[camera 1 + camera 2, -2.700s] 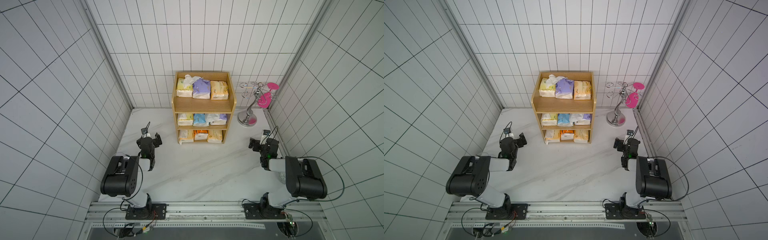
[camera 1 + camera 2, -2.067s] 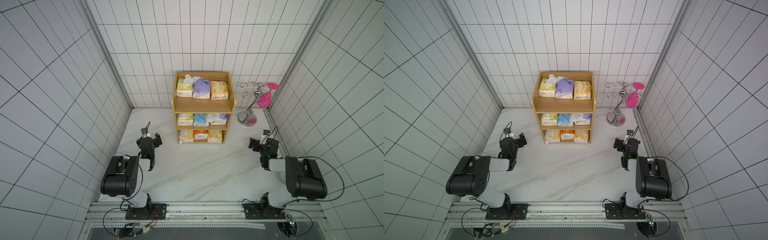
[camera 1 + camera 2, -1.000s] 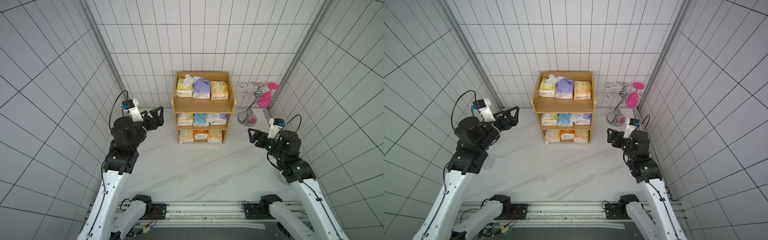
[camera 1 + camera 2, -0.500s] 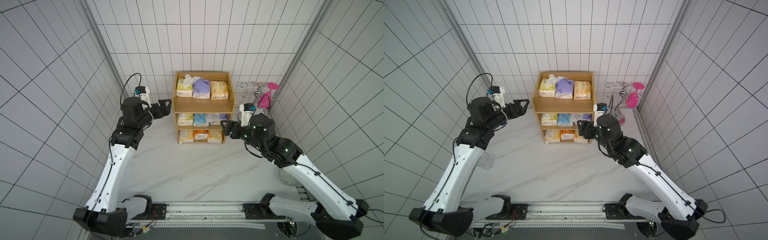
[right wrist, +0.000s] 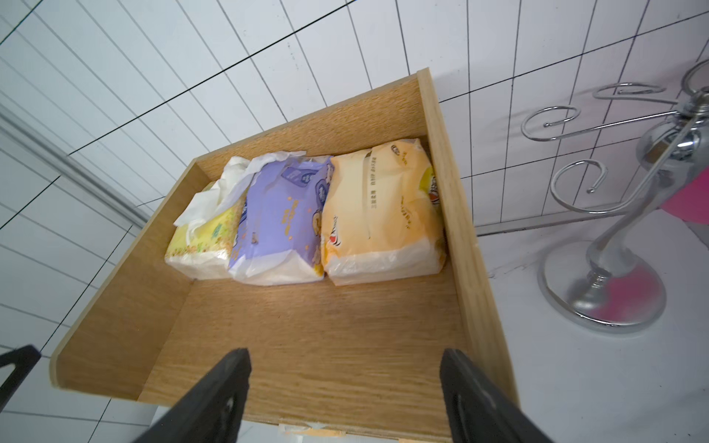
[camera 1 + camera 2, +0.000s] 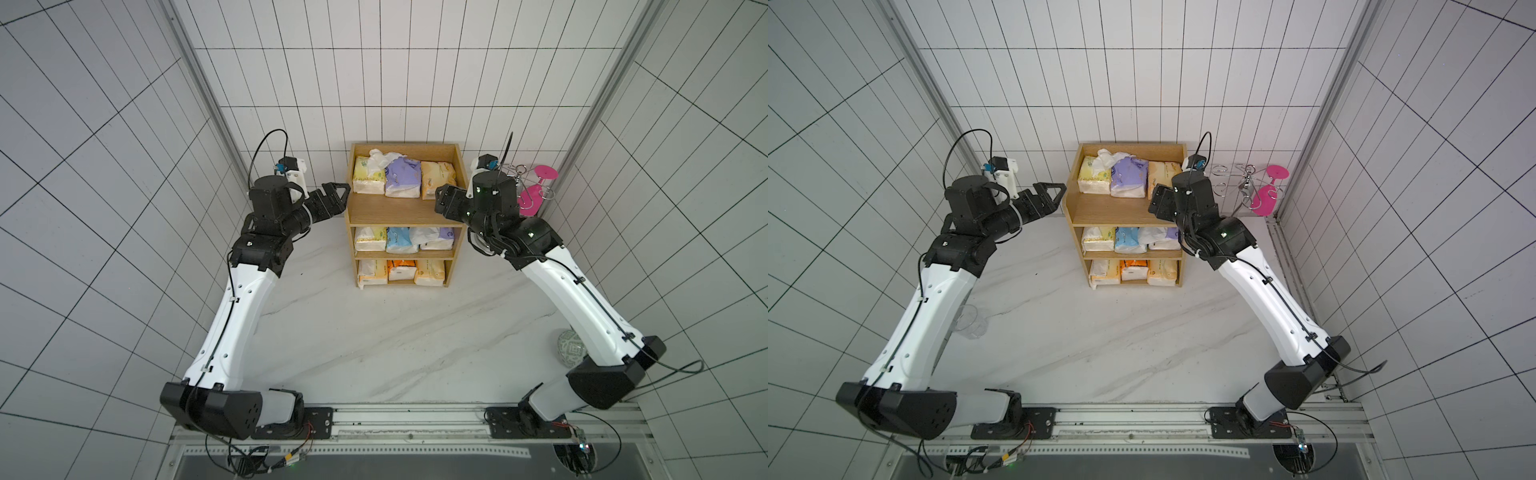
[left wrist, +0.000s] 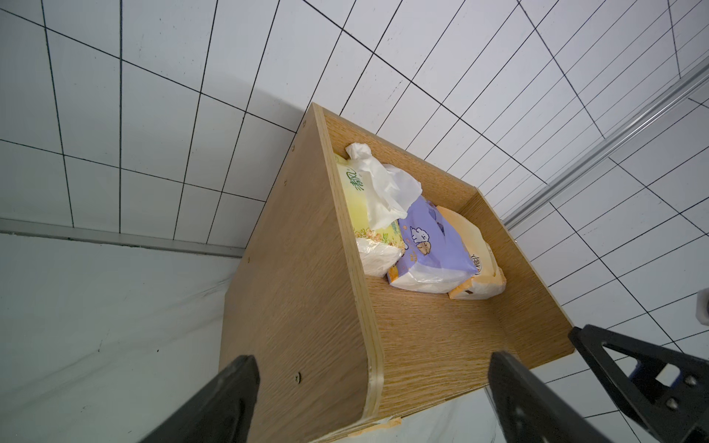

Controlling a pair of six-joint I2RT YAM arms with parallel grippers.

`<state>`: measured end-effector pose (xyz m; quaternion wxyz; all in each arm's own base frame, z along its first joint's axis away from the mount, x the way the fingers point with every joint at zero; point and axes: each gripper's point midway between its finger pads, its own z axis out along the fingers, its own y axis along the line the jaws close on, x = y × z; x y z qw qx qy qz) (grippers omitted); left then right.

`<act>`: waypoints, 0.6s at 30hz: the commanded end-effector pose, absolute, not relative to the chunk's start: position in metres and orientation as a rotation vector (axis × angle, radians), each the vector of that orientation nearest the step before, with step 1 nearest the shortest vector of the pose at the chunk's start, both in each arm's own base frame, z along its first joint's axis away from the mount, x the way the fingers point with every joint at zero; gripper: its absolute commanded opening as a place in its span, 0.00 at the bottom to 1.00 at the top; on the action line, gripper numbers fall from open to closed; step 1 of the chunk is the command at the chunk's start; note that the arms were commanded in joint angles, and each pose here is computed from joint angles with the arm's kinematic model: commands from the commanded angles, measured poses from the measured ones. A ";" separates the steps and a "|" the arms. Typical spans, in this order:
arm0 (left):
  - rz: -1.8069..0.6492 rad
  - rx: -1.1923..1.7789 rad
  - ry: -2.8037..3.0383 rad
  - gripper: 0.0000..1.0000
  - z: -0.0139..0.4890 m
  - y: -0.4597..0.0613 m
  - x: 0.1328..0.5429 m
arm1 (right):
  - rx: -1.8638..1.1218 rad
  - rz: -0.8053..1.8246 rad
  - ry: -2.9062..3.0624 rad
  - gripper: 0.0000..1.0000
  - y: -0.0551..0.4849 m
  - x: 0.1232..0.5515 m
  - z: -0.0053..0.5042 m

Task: Remove the tissue boxes from the shelf
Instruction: Pick up a box of tissues from the shelf.

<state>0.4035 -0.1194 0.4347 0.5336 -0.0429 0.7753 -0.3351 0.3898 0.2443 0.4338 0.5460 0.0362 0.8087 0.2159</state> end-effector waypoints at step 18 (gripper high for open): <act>-0.903 0.012 1.844 0.96 0.411 -0.141 0.388 | 0.276 0.428 1.944 0.82 0.254 0.460 0.394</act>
